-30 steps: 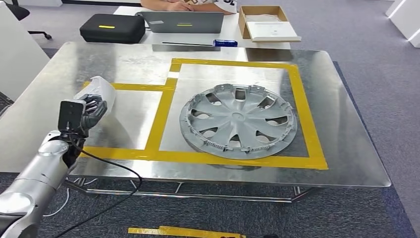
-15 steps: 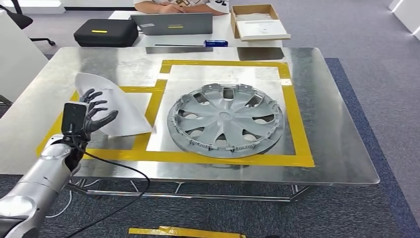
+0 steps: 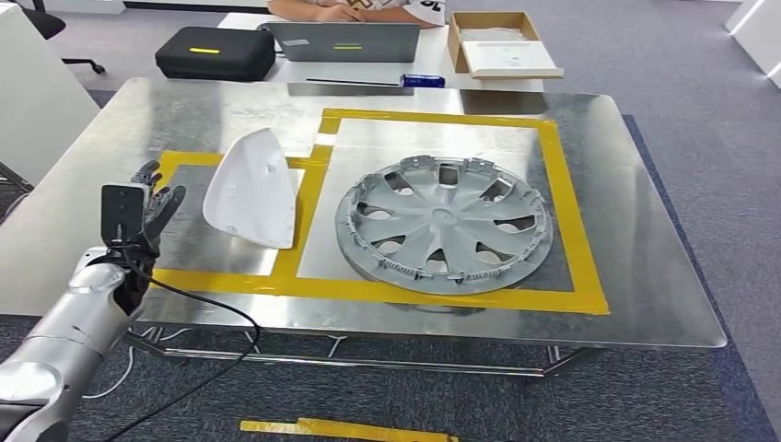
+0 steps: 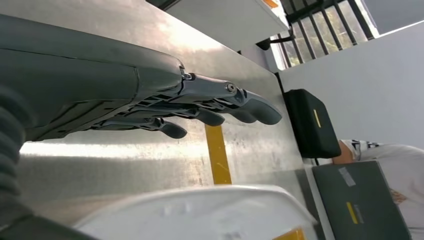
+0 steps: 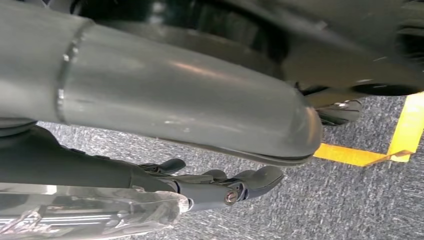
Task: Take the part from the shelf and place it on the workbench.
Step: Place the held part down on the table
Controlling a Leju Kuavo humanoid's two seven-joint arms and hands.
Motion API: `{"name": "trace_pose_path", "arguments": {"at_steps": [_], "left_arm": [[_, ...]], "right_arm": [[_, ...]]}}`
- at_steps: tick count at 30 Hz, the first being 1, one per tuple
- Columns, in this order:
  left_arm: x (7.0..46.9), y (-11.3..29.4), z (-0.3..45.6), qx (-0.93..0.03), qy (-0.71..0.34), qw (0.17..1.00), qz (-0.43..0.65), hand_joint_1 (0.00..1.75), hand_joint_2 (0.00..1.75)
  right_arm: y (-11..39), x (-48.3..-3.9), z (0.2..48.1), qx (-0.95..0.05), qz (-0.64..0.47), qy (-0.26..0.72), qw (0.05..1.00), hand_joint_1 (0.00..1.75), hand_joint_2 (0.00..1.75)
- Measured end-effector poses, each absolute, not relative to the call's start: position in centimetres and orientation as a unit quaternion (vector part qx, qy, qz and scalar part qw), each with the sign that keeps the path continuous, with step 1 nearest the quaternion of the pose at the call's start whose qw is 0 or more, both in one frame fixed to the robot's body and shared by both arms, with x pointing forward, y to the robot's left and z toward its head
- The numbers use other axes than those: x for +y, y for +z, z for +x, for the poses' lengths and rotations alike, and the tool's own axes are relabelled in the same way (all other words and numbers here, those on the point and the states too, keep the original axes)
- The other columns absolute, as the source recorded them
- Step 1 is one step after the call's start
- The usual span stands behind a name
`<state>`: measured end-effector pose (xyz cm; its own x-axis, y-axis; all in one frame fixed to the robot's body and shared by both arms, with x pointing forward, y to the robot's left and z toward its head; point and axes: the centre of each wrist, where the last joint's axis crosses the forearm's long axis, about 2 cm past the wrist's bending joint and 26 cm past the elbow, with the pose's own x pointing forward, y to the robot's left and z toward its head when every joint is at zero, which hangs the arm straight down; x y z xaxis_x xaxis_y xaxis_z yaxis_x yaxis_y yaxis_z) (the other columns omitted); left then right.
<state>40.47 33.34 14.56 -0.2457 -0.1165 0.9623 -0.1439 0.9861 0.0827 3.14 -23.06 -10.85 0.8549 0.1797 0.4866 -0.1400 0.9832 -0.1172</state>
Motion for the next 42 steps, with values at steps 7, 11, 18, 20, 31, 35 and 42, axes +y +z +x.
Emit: {"name": "trace_pose_path", "arguments": {"at_steps": [7, 11, 18, 20, 31, 35, 42], "left_arm": [[33.3, 15.9, 40.8, -0.800, 0.030, 0.593, 0.090, 0.00, 0.00], [33.1, 17.4, 41.1, -0.812, 0.052, 0.572, 0.103, 0.00, 0.00], [31.8, 20.9, 41.6, -0.835, 0.065, 0.530, 0.132, 0.00, 0.00], [31.5, 21.6, 41.7, -0.843, 0.065, 0.519, 0.129, 0.00, 0.00], [28.2, 24.2, 40.6, -0.885, 0.034, 0.444, 0.138, 0.00, 0.00], [26.1, 25.0, 39.6, -0.901, 0.024, 0.415, 0.128, 0.00, 0.00], [23.5, 26.0, 38.3, -0.918, 0.007, 0.382, 0.103, 0.00, 0.00]], "right_arm": [[-10.8, -23.0, 3.2, -0.256, -0.039, 0.083, 0.962, 0.00, 0.00], [-10.9, -23.0, 3.0, -0.252, -0.041, 0.082, 0.963, 0.00, 0.00], [-10.9, -23.0, 3.0, -0.250, -0.044, 0.081, 0.964, 0.00, 0.00], [-10.8, -23.0, 3.1, -0.251, -0.044, 0.081, 0.964, 0.00, 0.00], [-10.9, -23.0, 2.4, -0.242, -0.041, 0.080, 0.966, 0.00, 0.00], [-10.9, -23.0, 2.5, -0.242, -0.039, 0.080, 0.966, 0.00, 0.00], [-10.9, -23.0, 2.5, -0.242, -0.036, 0.080, 0.966, 0.00, 0.00]]}}
